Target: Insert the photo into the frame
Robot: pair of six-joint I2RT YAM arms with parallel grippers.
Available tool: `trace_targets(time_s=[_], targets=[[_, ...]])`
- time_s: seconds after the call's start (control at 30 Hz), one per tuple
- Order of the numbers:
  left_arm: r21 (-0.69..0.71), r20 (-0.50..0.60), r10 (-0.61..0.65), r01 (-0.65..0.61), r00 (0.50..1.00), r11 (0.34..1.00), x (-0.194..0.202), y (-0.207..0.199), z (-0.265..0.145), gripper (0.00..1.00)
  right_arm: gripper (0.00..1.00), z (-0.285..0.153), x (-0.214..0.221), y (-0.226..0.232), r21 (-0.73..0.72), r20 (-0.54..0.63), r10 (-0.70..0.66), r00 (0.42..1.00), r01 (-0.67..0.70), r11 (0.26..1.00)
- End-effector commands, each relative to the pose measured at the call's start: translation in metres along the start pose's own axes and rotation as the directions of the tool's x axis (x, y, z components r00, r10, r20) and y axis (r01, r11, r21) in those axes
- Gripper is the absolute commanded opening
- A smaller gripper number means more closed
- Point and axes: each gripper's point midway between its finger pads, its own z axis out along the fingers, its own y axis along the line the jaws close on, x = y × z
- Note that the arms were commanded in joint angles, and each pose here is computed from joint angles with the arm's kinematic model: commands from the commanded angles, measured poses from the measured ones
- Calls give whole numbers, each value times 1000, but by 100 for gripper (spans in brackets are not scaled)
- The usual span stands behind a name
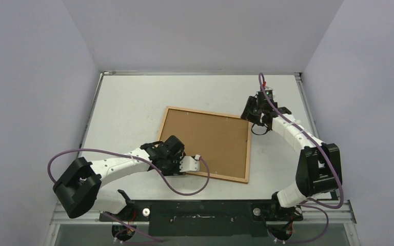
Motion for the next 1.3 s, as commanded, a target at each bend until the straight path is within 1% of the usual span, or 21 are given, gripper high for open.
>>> trace_targets(time_s=[0.0,0.03,0.1,0.2,0.3,0.5,0.53,0.57,0.6,0.7,0.77,0.87,0.93,1.0,1.17,1.23,1.27], targets=[[-18,33,13,-13,999,1000,-13,4,5,37,56,-11,-1,-5,19,3,-39,999,39,999],[-13,28,16,-15,999,1000,-13,2,7,37,60,-10,2,-6,24,-1,-44,999,44,999],[-5,19,17,-17,1000,1000,-11,1,9,35,62,-5,8,-12,43,-16,-53,998,54,998],[-6,18,18,-18,1000,1000,-11,2,11,26,62,3,18,-18,59,-44,-52,998,54,997],[-15,18,10,-9,1000,1000,-11,4,13,21,62,8,26,-21,59,-61,-46,997,49,997],[-16,14,19,-19,1000,1000,-8,2,14,19,63,4,24,-14,22,-53,-57,997,58,998],[-18,15,22,-22,1000,1000,-9,2,14,15,65,2,22,-11,8,-46,-68,997,68,998],[-22,12,18,-18,1000,1000,-8,3,14,3,67,0,19,-8,-6,-40,-83,996,83,997],[-30,7,17,-17,1000,999,-8,5,13,0,70,-3,16,-2,-31,-31,-103,994,103,994],[-65,10,12,-12,1000,998,-13,15,0,0,79,-13,7,19,-128,9,-185,983,185,974],[-93,33,17,-14,999,996,-21,23,-15,0,90,-19,4,33,-184,34,-256,966,258,948],[-127,56,40,-32,998,991,-31,32,-39,0,94,-26,11,53,-270,51,-370,928,370,889],[-136,52,36,-28,998,990,-33,38,-51,0,96,-32,22,67,-340,89,-455,886,457,822],[-142,50,31,-24,998,990,-30,42,-60,0,100,-40,31,80,-404,162,-522,838,539,739],[-153,63,14,-5,998,988,-20,48,-76,0,100,-76,40,101,-505,339,-610,716,686,524],[-155,66,7,3,998,988,-17,48,-80,0,100,-85,43,101,-513,367,-645,670,724,461],[-156,66,2,9,998,988,-15,49,-82,0,100,-89,43,101,-510,370,-655,659,733,449]])
